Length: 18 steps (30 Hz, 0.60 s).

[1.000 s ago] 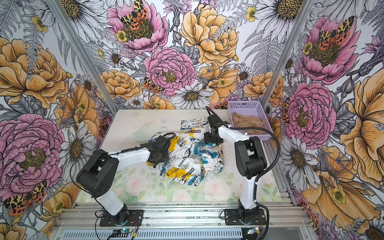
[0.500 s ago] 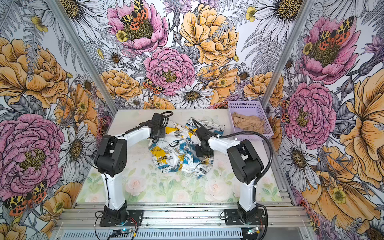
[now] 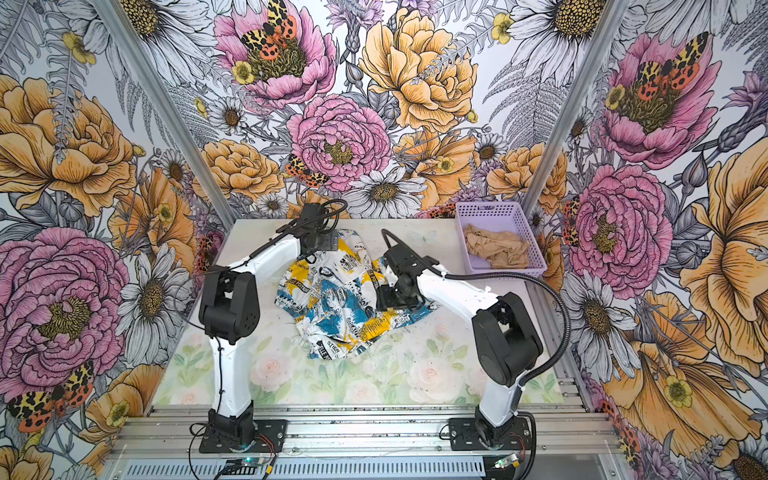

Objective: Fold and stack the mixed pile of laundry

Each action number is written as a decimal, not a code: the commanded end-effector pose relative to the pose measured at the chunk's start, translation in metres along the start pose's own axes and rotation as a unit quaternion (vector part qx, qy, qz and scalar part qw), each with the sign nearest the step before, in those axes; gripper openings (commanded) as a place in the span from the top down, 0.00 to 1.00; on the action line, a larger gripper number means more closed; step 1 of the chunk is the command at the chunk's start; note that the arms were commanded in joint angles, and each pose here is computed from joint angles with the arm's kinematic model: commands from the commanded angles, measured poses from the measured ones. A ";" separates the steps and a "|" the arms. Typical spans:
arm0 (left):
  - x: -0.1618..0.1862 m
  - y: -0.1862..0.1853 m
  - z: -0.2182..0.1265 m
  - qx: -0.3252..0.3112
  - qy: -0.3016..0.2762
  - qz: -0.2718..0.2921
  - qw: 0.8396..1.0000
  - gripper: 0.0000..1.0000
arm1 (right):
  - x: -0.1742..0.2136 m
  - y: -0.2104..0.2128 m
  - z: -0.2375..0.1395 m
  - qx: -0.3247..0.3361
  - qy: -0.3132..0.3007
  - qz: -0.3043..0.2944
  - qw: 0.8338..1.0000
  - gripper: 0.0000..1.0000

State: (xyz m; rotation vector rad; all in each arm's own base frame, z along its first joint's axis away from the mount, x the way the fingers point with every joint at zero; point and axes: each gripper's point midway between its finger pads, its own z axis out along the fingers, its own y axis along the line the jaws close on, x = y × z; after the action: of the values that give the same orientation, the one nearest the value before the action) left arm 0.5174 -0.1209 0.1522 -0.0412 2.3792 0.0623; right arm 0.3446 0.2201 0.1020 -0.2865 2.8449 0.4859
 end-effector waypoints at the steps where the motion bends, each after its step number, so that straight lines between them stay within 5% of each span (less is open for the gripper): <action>1: 0.009 0.003 -0.059 0.026 -0.020 -0.057 0.998 0.01 | 0.004 -0.039 0.017 0.062 0.031 -0.025 0.997 0.29; 7: 0.126 0.014 -0.112 0.038 0.051 -0.126 0.990 0.01 | 0.004 -0.083 0.026 0.089 0.038 -0.006 0.995 0.29; 13: 0.205 0.029 -0.143 0.064 0.090 -0.183 0.977 0.05 | 0.016 -0.113 0.054 0.118 0.063 0.010 0.991 0.28; 18: 0.244 0.022 -0.151 0.089 0.128 -0.186 0.970 0.14 | 0.030 -0.127 0.056 0.143 0.071 0.061 0.985 0.51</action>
State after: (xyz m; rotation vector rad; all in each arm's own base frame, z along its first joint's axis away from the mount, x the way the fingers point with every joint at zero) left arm 0.2480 -0.0952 0.0982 -0.3927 2.5515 -0.2436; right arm 0.3689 0.1305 0.0207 -0.1858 2.9787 0.1355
